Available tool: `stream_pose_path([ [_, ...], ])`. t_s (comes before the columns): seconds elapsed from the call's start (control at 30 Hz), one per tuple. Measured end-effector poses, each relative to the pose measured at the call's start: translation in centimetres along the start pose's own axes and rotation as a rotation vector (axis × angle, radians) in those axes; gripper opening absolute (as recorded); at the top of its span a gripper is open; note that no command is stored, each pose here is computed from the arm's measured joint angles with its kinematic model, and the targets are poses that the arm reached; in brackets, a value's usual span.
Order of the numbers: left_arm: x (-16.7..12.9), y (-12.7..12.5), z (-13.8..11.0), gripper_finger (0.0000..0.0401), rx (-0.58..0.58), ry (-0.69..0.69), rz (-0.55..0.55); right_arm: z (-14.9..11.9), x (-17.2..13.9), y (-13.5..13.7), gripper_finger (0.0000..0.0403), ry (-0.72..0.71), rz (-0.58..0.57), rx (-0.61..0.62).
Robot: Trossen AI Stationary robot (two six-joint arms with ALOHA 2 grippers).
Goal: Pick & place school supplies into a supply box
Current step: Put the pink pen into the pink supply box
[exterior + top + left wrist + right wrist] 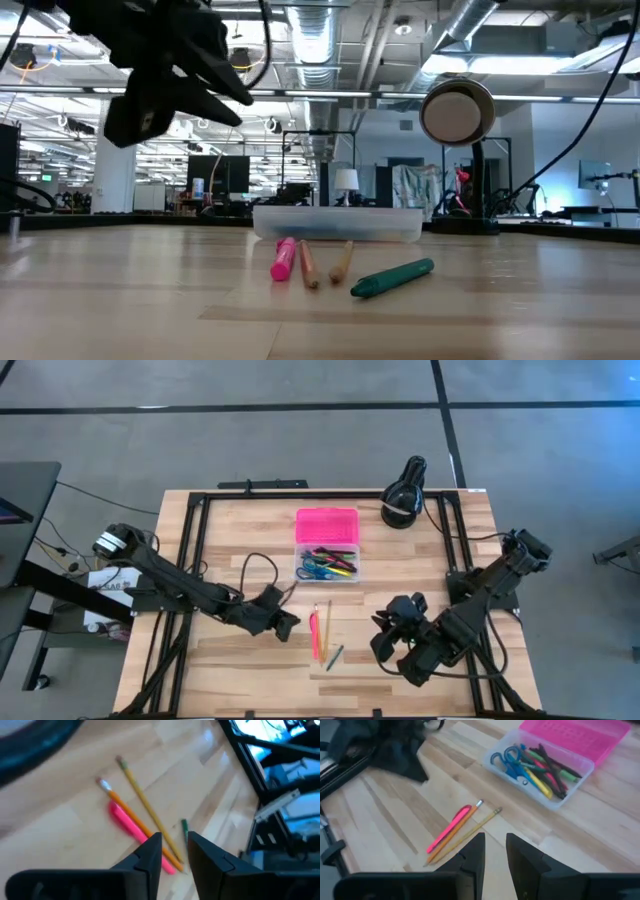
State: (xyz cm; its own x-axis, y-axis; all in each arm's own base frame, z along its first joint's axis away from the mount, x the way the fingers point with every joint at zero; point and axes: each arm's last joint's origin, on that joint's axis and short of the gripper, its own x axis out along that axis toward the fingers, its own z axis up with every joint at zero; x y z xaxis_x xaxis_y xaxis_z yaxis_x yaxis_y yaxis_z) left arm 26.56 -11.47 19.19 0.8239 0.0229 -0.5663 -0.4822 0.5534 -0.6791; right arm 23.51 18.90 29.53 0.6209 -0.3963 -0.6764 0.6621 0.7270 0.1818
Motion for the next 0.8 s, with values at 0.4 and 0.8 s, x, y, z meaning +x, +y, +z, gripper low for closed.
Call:
stream_pose_path([
  [0.4, 6.6, 0.2, -2.8, 0.0185, 0.034, 0.167, 0.097, 0.0, 0.0, -0.6, 0.0070, 0.007, -0.051, -0.049],
  [0.8, 9.8, -2.3, -3.4, 0.0196, 0.146, 0.271, 0.274, -0.2, -0.2, -0.7, 0.0070, 0.018, -0.049, -0.060],
])
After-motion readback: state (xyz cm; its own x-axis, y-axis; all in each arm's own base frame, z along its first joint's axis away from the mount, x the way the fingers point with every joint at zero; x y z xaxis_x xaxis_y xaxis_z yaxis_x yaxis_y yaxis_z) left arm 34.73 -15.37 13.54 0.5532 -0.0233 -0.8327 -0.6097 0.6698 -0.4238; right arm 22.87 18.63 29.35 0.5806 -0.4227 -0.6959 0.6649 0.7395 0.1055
